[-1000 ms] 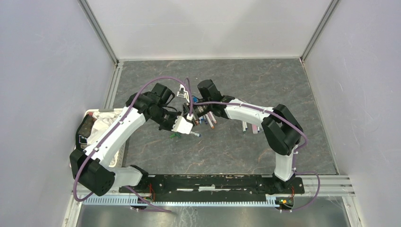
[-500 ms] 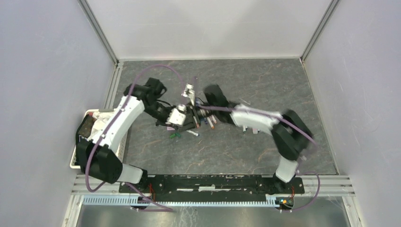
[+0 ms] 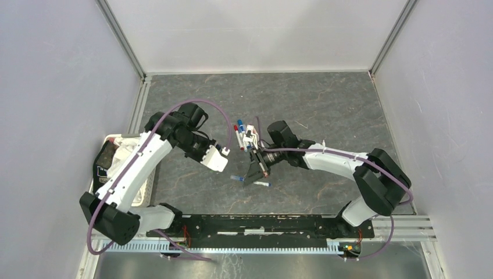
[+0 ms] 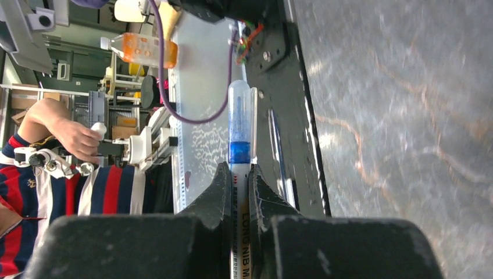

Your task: Open the pen caps

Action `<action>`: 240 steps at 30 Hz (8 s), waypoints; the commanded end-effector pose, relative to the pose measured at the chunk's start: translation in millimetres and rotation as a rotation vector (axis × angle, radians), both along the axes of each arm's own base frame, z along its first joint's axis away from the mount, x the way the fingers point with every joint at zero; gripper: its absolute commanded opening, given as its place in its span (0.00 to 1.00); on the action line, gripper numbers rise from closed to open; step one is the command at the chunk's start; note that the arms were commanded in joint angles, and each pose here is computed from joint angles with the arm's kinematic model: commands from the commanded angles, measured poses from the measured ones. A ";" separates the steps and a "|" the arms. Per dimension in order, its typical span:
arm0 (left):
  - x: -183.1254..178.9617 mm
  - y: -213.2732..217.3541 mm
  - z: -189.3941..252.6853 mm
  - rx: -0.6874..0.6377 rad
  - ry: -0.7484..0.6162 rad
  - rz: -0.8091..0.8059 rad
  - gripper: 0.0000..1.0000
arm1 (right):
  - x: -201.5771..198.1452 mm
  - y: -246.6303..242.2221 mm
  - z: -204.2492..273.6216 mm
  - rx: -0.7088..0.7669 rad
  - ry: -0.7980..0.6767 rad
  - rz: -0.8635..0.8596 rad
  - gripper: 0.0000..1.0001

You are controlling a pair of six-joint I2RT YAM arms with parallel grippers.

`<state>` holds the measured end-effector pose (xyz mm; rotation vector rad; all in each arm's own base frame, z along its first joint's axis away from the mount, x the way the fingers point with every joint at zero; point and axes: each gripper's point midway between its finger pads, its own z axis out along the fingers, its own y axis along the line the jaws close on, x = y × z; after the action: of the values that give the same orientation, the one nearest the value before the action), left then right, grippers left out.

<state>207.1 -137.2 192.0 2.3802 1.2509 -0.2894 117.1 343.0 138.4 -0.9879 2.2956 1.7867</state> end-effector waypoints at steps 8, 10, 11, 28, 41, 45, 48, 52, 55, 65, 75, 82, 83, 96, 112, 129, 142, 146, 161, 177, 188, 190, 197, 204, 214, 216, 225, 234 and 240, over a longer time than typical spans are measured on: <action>-38.9 -55.3 17.1 -0.187 0.086 0.036 0.94 | 22.7 60.6 80.9 0.244 -0.038 0.078 0.00; -42.5 -59.5 14.3 -0.183 0.082 0.020 0.92 | 23.9 66.1 87.3 0.265 -0.035 0.087 0.00; -43.1 -60.4 13.1 -0.177 0.075 0.012 0.90 | 23.6 68.7 90.3 0.277 -0.031 0.092 0.00; -20.2 -64.4 21.9 -0.181 -0.121 -0.024 0.02 | 34.7 84.1 78.3 0.255 -0.019 0.086 0.43; -25.4 -54.0 14.3 -0.121 -0.115 -0.059 0.02 | 27.3 73.4 71.4 0.223 -0.083 0.168 0.00; -27.3 -56.7 18.0 -0.146 -0.123 -0.064 0.41 | 28.7 75.5 73.0 0.223 -0.081 0.172 0.00; -27.0 -62.3 23.4 -0.179 -0.144 -0.077 0.48 | 31.2 77.8 72.0 0.219 -0.073 0.168 0.00; -26.8 -63.7 24.5 -0.178 -0.145 -0.083 0.42 | 32.4 79.6 73.4 0.224 -0.069 0.165 0.00; -28.8 -64.9 24.5 -0.184 -0.133 -0.085 0.28 | 34.6 82.4 76.8 0.232 -0.072 0.159 0.00; -35.6 -66.5 22.3 -0.182 -0.103 -0.092 0.02 | 50.2 100.1 92.0 0.281 -0.060 0.086 0.27; -33.6 -74.3 28.6 -0.212 -0.106 -0.091 0.02 | 61.4 130.5 103.7 0.305 -0.063 0.061 0.21; -31.4 -79.1 26.5 -0.217 -0.094 -0.093 0.02 | 80.8 145.4 103.1 0.313 -0.100 -0.036 0.00; -29.9 -78.4 24.7 -0.208 -0.101 -0.100 0.02 | 86.0 147.3 94.7 0.286 -0.101 -0.046 0.00; 55.9 52.5 31.7 0.102 -0.282 -0.008 0.02 | -52.5 -44.0 -34.8 0.025 0.012 -0.123 0.00; -43.0 -83.0 22.5 -0.144 -0.200 -0.184 0.70 | 7.4 32.7 71.6 0.238 -0.123 0.036 0.00; -24.2 -102.6 15.3 -0.122 -0.293 -0.127 0.05 | 37.2 70.4 84.9 0.247 -0.105 0.050 0.00; -23.7 -106.7 12.9 -0.137 -0.253 -0.024 0.02 | 86.3 107.0 96.1 0.283 -0.069 -0.111 0.03; -27.5 -111.2 10.8 -0.171 -0.228 -0.032 0.02 | 92.9 116.4 101.3 0.309 -0.074 -0.140 0.00; 37.5 -24.8 6.8 -0.041 -0.242 0.055 0.02 | -28.4 -34.8 -15.8 -0.025 -0.072 -0.085 0.00; -18.5 -138.2 9.3 -0.119 -0.252 -0.136 0.02 | 64.0 106.1 57.7 0.166 -0.103 -0.038 0.00; 73.3 0.4 3.3 0.033 -0.400 0.121 0.02 | -19.0 -43.5 -36.5 -0.138 -0.108 -0.094 0.00; 66.9 -19.2 9.4 0.004 -0.345 0.138 0.02 | -21.9 -43.6 -37.6 -0.132 -0.081 -0.096 0.00; 62.2 -11.5 8.2 0.025 -0.362 0.168 0.02 | -27.6 -40.1 -36.9 -0.090 -0.054 -0.099 0.00; 27.7 -49.6 23.6 -0.093 -0.288 0.096 0.02 | 14.7 17.8 26.5 0.053 -0.110 -0.082 0.53; -5.2 -63.0 17.3 -0.117 -0.182 -0.023 0.02 | 38.8 45.6 49.3 0.059 -0.195 0.023 0.83; -7.8 -60.6 13.6 -0.102 -0.172 -0.030 0.02 | 36.8 37.6 41.9 0.020 -0.207 0.040 0.86; -12.8 -71.7 19.3 -0.144 -0.147 -0.040 0.02 | 38.4 39.3 55.8 0.120 -0.173 0.030 0.76; -15.3 -76.2 19.6 -0.154 -0.152 -0.049 0.02 | 48.1 66.8 85.4 0.242 -0.153 0.042 0.48; -4.6 -74.3 16.3 -0.139 -0.193 -0.016 0.02 | 39.7 60.2 79.6 0.228 -0.154 0.065 0.30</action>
<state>194.0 -206.9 199.2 2.3016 1.0677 -0.1823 163.6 401.3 197.3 -1.0490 2.0547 1.8358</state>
